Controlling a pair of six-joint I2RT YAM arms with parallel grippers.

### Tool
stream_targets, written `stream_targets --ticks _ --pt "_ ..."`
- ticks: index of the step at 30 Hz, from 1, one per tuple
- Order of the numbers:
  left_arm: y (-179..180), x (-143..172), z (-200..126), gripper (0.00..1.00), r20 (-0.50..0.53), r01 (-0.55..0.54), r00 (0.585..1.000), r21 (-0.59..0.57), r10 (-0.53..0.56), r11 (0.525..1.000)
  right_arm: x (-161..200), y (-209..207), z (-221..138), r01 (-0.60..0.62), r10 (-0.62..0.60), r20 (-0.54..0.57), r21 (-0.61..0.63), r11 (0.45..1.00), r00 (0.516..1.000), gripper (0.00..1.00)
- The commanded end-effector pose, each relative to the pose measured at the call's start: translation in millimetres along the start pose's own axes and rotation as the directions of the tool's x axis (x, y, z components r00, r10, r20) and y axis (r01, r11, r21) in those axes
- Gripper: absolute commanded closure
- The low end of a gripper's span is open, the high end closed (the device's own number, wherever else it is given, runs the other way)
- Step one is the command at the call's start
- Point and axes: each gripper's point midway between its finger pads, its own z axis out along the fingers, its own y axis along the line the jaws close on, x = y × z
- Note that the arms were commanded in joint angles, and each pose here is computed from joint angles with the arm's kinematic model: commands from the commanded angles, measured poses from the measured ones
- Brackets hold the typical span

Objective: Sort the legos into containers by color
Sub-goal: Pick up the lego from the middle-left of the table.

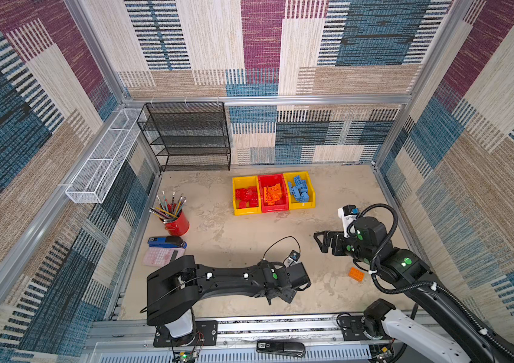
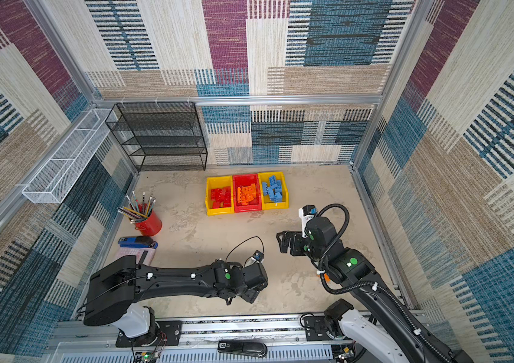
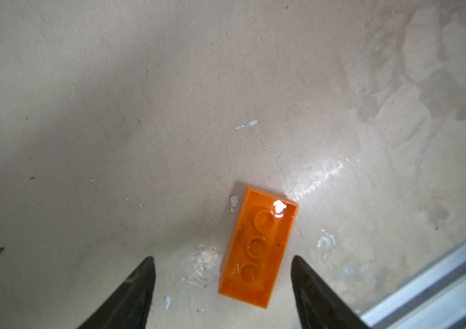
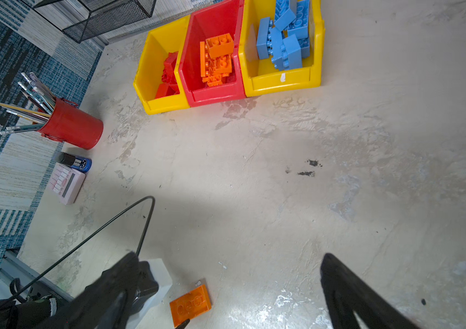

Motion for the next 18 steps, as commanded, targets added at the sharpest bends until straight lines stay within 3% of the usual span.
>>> stream_targets --ticks 1,7,12,18 --pt "0 2 4 0.26 -0.006 -0.013 1.0 -0.018 0.013 1.0 -2 -1 -2 -0.016 0.016 0.007 0.013 1.0 1.0 0.01" --pt "-13 3 12 0.27 -0.011 -0.03 0.999 0.015 0.03 0.999 -3 -2 -4 -0.024 0.024 0.01 0.018 1.0 1.0 0.01" --pt "-17 10 25 0.33 -0.043 -0.038 0.998 0.01 0.038 0.999 -2 -3 -3 -0.023 0.022 0.003 0.024 0.999 1.0 0.01" --pt "-17 16 31 0.61 -0.061 -0.031 0.998 0.004 0.031 1.0 -1 -5 -1 -0.025 0.025 -0.001 0.03 0.999 1.0 0.01"
